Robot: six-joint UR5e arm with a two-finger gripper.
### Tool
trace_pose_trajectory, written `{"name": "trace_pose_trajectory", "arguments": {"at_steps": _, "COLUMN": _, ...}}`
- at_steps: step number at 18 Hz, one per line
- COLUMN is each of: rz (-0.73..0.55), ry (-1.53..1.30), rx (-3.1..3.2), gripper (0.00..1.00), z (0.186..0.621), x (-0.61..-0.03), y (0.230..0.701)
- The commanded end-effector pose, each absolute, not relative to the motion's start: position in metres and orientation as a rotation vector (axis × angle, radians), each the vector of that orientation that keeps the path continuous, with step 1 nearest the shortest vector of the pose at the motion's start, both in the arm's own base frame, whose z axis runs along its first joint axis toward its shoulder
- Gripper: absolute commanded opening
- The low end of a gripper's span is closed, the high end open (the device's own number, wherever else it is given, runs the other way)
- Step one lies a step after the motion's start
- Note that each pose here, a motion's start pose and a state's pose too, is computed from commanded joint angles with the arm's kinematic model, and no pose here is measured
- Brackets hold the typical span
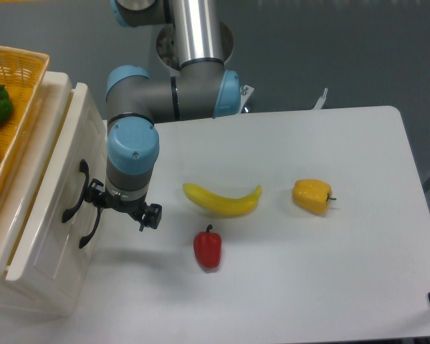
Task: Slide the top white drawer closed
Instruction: 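Hold the gripper against the closed drawer front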
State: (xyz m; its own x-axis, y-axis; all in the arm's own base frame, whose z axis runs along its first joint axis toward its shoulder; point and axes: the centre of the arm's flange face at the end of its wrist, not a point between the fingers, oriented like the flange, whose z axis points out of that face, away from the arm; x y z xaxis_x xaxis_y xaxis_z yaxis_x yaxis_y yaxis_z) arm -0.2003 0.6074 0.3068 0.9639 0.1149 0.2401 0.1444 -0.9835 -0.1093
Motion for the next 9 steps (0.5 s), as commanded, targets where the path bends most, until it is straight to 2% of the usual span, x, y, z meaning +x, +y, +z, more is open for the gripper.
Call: {"name": "trace_pose_trajectory", "arguments": {"at_steps": 9, "rz": -0.356, "ry": -0.191, "rx": -2.987, "gripper": 1.0, "z": 0.3078, "x": -0.1954, "y": 0.6088}}
